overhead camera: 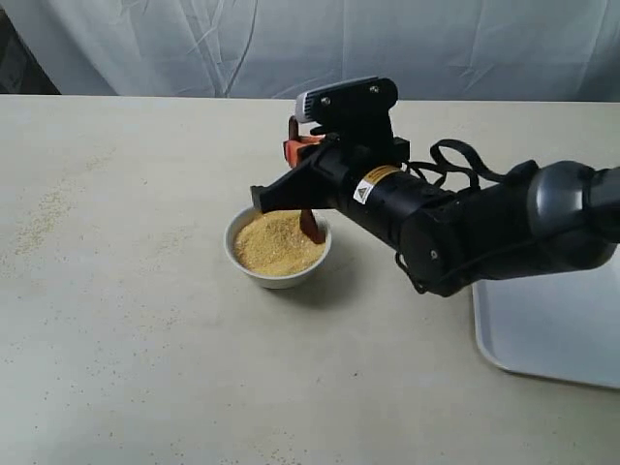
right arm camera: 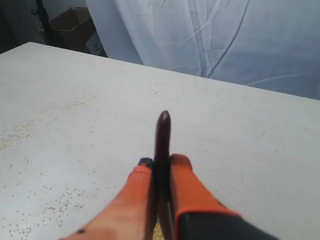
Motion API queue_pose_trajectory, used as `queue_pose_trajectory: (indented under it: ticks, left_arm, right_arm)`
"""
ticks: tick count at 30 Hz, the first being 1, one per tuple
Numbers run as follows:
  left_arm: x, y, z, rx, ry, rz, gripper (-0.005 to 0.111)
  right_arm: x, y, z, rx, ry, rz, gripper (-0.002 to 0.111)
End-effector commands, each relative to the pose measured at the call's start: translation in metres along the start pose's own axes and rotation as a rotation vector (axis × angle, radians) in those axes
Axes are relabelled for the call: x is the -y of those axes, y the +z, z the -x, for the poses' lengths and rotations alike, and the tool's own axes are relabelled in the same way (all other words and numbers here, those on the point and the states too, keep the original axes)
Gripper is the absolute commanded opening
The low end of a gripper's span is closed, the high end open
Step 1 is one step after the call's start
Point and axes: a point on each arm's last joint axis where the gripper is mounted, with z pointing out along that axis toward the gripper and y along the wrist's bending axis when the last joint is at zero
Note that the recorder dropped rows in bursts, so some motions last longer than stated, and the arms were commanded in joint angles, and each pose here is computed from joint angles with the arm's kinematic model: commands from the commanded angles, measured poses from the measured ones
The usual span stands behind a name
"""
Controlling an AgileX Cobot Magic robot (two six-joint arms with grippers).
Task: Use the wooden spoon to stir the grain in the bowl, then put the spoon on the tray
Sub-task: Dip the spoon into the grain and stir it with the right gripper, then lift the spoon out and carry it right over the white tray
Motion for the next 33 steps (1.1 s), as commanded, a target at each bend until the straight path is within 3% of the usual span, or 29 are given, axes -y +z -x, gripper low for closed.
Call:
queue_pose_trajectory:
  ticks: [1, 7, 10, 15, 22, 33]
  left_arm:
    - [0.000, 0.000, 0.000, 0.015, -0.001, -0.001, 0.000]
    - [0.000, 0.000, 0.000, 0.015, -0.001, -0.001, 0.000]
    - [0.000, 0.000, 0.000, 0.015, -0.001, -0.001, 0.000]
    - [0.000, 0.000, 0.000, 0.015, -0.001, -0.001, 0.000]
    - [0.000, 0.000, 0.000, 0.015, -0.001, -0.001, 0.000]
    - [0.000, 0.000, 0.000, 0.015, -0.001, -0.001, 0.000]
  right_arm:
    - [-0.008, -0.003, 0.005, 0.038, 0.016, 0.032, -0.001]
    - [-0.008, -0.017, 0.033, 0.132, 0.018, 0.044, -0.001]
    - [-0.008, -0.021, 0.039, 0.151, -0.060, 0.040, -0.001]
    - [-0.008, -0.016, 0.023, 0.049, -0.130, 0.042, -0.001]
    - [-0.009, -0.001, -0.005, -0.015, -0.056, 0.035, -0.001]
    - [-0.028, -0.006, 0.012, 0.144, -0.114, 0.153, -0.001]
